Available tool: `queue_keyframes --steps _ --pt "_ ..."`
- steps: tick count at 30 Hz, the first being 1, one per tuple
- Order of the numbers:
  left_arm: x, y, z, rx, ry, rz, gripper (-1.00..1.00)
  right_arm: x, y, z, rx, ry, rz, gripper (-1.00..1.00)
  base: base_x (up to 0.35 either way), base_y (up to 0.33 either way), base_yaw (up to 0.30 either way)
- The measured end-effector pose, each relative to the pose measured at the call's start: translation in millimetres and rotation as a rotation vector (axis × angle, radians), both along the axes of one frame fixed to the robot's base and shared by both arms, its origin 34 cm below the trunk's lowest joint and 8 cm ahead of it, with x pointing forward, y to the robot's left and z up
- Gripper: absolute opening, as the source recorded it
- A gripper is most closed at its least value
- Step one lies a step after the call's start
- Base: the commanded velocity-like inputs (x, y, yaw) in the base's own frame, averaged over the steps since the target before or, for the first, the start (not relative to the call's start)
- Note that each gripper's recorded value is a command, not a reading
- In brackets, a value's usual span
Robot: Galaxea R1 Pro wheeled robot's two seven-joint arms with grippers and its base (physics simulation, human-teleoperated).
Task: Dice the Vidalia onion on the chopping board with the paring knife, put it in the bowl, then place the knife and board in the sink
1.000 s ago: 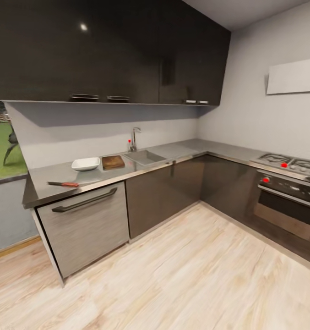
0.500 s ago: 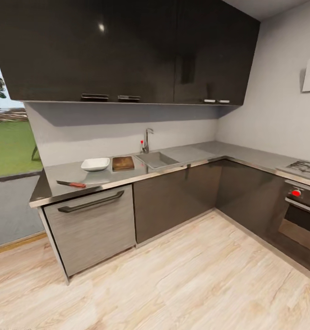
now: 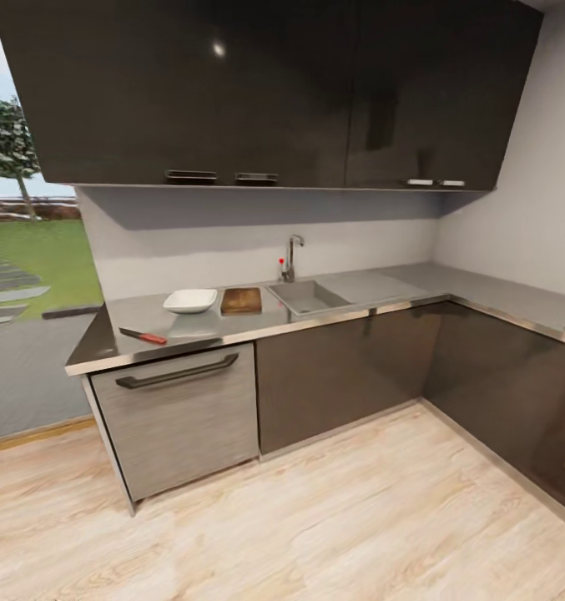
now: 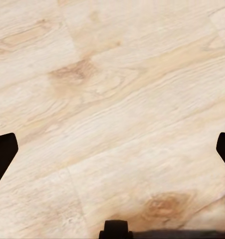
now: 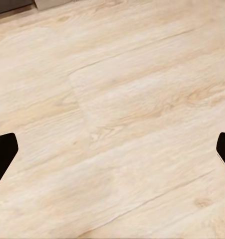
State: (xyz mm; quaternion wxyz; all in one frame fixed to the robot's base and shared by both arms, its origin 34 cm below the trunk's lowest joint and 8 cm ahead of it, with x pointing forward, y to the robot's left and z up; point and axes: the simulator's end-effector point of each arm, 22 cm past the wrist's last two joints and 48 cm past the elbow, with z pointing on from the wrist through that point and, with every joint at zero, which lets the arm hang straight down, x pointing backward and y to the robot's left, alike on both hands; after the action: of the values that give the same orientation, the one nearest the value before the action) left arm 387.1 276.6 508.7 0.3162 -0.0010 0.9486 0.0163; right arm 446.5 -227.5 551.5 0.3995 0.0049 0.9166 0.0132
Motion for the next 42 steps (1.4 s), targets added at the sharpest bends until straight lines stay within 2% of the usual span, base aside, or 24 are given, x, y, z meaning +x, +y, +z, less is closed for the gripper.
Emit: queue_keyframes --steps 24,42 --pt "1.1 0.0 0.7 0.0 -0.005 0.0 1.0 -0.5 0.5 -0.4 0.001 0.001 0.0 1.0 0.219 -0.248 0.262" --pt "2.5 2.3 1.7 0.003 -0.012 0.003 1.0 -0.3 1.7 -0.3 0.002 0.001 0.001 1.0 0.047 -0.301 0.262"
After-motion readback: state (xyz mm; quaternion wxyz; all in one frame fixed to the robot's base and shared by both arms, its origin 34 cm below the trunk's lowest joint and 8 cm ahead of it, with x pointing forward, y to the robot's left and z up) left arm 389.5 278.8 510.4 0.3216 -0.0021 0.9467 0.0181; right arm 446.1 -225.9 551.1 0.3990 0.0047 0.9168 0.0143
